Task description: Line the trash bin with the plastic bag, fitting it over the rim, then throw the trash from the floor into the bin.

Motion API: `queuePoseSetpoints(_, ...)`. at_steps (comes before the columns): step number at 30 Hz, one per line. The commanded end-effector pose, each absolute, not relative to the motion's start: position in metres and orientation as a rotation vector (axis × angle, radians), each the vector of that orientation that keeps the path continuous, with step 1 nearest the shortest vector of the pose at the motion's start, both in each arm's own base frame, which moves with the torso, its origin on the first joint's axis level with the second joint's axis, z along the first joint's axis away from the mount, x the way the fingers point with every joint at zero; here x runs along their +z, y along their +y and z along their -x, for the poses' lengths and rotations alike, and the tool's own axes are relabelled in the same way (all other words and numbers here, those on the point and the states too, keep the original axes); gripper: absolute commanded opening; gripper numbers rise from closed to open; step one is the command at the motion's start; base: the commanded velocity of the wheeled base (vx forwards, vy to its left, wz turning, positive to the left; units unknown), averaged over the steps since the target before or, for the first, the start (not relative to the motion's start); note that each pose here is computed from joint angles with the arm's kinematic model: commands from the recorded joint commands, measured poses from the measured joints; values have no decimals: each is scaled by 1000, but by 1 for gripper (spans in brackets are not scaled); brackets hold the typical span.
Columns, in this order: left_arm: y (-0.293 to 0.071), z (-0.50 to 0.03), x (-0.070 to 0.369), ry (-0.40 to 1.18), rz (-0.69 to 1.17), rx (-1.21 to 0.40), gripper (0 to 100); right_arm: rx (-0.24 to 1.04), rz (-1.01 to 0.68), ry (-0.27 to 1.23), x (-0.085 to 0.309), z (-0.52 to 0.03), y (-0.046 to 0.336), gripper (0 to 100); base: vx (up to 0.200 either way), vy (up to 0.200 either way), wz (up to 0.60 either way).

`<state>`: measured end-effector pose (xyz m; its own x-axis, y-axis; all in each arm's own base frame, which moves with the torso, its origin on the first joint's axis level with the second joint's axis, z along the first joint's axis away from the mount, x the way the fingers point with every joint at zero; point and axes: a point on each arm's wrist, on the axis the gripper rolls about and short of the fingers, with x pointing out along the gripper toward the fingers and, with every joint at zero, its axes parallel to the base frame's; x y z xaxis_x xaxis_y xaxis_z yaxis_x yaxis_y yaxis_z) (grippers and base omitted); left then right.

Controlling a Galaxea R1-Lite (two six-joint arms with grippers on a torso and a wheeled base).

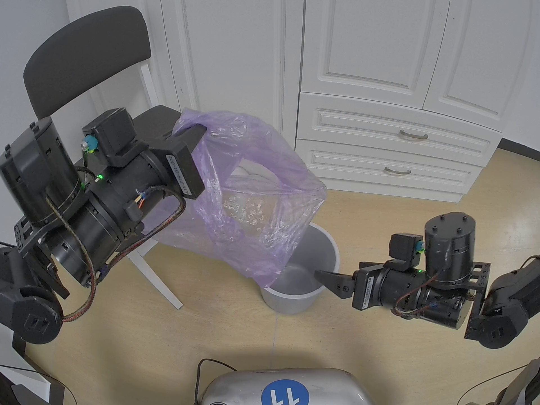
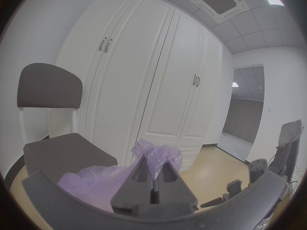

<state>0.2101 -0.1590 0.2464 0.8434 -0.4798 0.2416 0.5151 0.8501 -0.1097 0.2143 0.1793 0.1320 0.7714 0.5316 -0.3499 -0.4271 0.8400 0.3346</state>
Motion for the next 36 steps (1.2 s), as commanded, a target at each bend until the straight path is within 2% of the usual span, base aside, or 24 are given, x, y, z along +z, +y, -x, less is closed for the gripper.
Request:
queuePoseSetpoints(1,-163,-206,251,-233,191,-535,0,511,-226,517,111,-223,190,100,0,0,0)
queuePoseSetpoints(9,-163,-192,261,-267,215,-551,0,515,-399,415,110,-239,203,100,0,0,0)
queuePoseSetpoints(17,-166,-175,270,-296,244,-579,0,532,-483,347,106,-247,209,100,0,0,0)
queuePoseSetpoints(31,-163,-158,284,-341,281,-594,0,536,-527,228,135,-241,197,100,0,0,0)
queuePoseSetpoints(36,-161,-146,290,-361,304,-626,0,538,-529,243,129,-244,200,100,0,0,0)
